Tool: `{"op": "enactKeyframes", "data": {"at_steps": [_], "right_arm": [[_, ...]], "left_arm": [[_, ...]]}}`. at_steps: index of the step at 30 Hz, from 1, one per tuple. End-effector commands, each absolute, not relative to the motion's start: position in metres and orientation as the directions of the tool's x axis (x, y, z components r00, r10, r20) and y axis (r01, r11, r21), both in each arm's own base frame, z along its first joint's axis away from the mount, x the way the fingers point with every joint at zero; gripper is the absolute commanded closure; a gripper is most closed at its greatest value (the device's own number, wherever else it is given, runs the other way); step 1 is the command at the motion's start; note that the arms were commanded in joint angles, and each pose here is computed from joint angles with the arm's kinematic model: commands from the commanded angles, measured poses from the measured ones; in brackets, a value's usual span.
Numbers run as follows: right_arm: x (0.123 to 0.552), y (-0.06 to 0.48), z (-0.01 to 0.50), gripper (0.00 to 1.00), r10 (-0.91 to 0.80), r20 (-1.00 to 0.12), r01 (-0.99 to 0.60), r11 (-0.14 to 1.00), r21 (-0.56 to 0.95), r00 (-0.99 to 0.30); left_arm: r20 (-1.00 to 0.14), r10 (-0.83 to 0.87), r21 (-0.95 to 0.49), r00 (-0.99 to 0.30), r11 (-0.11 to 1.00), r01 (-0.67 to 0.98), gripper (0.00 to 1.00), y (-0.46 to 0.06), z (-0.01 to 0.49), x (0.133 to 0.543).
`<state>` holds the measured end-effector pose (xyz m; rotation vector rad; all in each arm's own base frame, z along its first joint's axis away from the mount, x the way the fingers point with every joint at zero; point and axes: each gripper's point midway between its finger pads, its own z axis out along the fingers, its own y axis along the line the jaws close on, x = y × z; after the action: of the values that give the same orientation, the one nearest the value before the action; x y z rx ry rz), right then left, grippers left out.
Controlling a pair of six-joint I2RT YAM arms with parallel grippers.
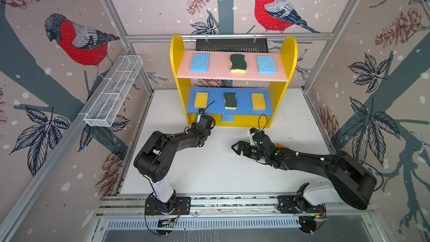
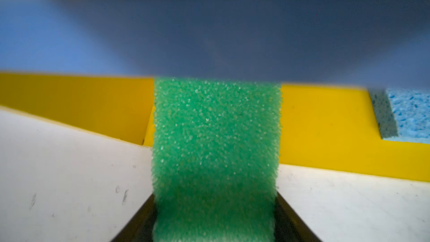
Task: Arrange cleaning sponges on a shelf
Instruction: Place the cleaning sponge on the shelf.
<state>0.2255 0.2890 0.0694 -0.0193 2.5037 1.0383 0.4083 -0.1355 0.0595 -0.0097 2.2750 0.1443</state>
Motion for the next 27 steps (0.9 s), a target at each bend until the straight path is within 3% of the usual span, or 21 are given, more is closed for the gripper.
{"op": "enactKeyframes", "data": {"at_steps": [1,27], "right_arm": [[0.225,0.291,0.073,0.02,0.144,-0.402,-0.189,0.710,0.678,-0.904],[0.222,0.291,0.066,0.02,0.137,-0.385,-0.181,0.708,0.682,-0.913]], "left_arm": [[-0.774,0.027,0.097,-0.633,0.992,-0.075,0.35,-0.136,0.062,0.416],[-0.765,0.033,0.125,-0.643,0.987,-0.099,0.33,-0.131,0.050,0.420]]}}
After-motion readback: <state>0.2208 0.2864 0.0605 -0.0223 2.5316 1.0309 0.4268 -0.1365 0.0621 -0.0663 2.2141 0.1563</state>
